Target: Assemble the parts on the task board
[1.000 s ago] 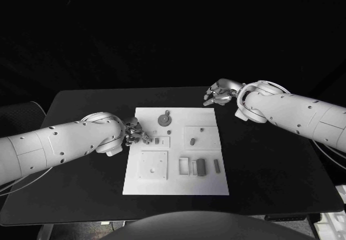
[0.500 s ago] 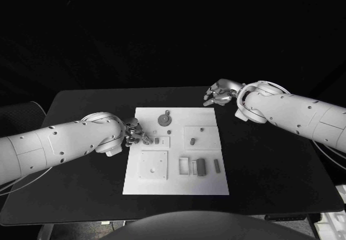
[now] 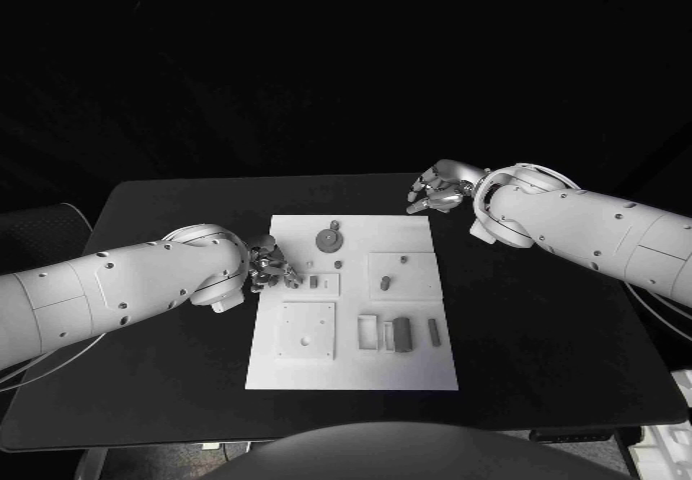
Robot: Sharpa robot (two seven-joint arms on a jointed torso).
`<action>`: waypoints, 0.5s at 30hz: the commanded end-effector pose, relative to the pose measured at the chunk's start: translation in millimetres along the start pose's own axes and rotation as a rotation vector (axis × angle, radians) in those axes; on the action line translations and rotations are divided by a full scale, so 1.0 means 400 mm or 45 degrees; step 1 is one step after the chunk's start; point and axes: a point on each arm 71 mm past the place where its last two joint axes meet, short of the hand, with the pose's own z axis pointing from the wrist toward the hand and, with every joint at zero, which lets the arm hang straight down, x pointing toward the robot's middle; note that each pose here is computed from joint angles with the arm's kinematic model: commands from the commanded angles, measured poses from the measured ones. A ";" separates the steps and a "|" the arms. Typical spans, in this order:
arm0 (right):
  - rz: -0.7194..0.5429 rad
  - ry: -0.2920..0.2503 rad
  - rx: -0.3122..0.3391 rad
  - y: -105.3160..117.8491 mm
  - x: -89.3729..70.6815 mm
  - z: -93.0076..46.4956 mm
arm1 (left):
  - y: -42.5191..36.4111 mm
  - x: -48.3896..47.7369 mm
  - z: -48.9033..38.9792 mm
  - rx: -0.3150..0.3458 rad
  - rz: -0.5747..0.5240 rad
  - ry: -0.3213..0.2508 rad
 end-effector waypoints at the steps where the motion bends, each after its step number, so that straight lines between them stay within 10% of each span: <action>1: 0.000 0.018 -0.007 0.001 0.003 0.000 | 0.000 0.010 0.003 0.008 -0.005 0.009; 15: 0.000 0.018 -0.007 0.001 0.003 0.000 | 0.000 0.000 0.006 0.020 -0.022 -0.034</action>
